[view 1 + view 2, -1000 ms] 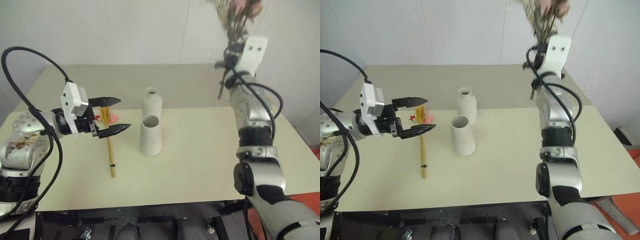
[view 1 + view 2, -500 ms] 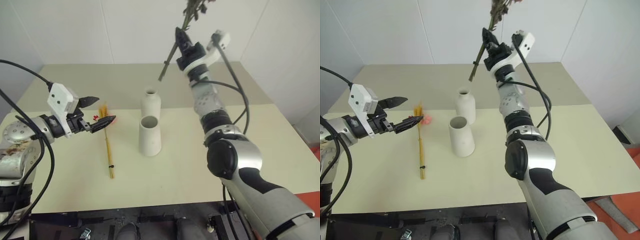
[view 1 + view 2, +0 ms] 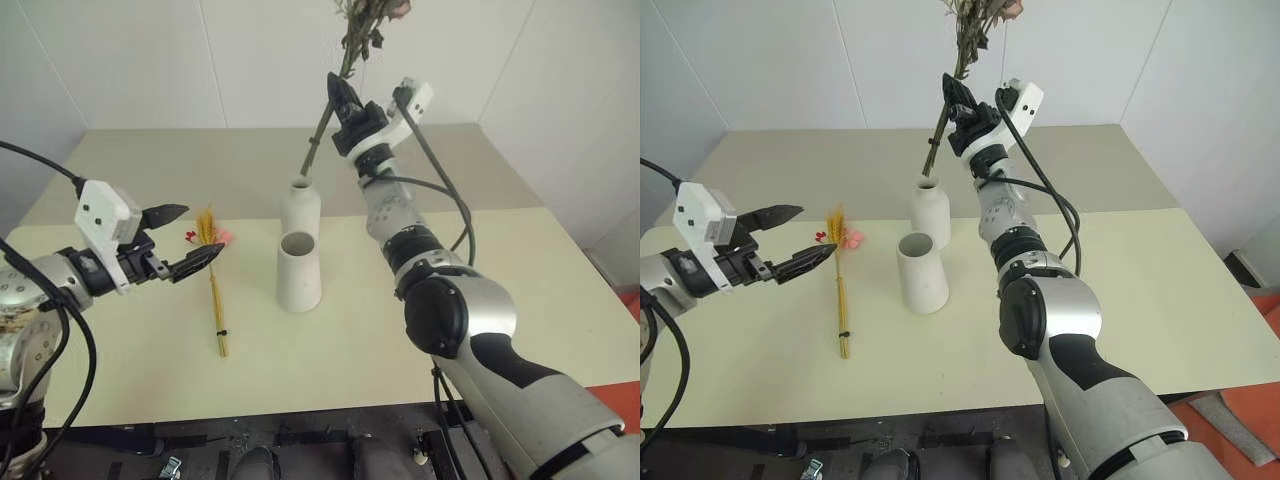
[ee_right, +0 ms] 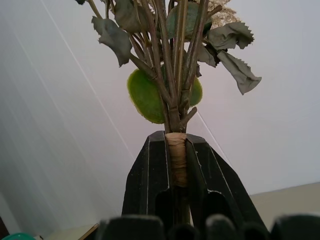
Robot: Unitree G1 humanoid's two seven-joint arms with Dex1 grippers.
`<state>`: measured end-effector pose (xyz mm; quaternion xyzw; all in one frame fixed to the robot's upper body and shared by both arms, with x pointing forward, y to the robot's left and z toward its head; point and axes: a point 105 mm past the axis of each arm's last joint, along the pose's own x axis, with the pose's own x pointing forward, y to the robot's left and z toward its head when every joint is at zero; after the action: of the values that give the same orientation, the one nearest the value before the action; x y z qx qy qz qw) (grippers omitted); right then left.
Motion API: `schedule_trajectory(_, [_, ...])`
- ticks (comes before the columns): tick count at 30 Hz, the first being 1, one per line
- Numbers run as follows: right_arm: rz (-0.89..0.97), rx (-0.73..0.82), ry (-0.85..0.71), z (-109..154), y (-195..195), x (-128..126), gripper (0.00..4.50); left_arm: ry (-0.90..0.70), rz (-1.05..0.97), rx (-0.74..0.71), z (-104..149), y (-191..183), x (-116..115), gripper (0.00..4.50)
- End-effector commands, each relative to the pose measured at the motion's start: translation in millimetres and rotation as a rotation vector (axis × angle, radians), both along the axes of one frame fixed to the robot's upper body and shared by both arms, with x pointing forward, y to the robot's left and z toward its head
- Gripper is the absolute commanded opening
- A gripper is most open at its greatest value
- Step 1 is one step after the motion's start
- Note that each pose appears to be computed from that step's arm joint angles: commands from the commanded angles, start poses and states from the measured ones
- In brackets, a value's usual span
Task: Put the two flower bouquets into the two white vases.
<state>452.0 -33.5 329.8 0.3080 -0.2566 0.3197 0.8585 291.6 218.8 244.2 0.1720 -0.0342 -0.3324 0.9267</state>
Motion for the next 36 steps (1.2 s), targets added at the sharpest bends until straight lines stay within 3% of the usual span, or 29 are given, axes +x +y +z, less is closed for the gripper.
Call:
schedule_trajectory(1, [-0.041,-0.020,-0.038,13,8,-4,0.19,-0.057,-0.001,0.017,15,-2,-6,4.50])
schedule_trajectory(11, [-0.169,-0.085,0.027,12,12,3,0.19,-0.053,0.008,0.041,14,1,-12,4.50])
schedule_trajectory(23, [-0.295,0.018,0.189,13,1,13,0.19,-0.035,-0.008,0.037,8,-4,-15,4.50])
schedule_trajectory(36, [-0.401,-0.079,0.235,-3,17,12,0.19,-0.037,-0.002,0.036,6,-2,-11,4.50])
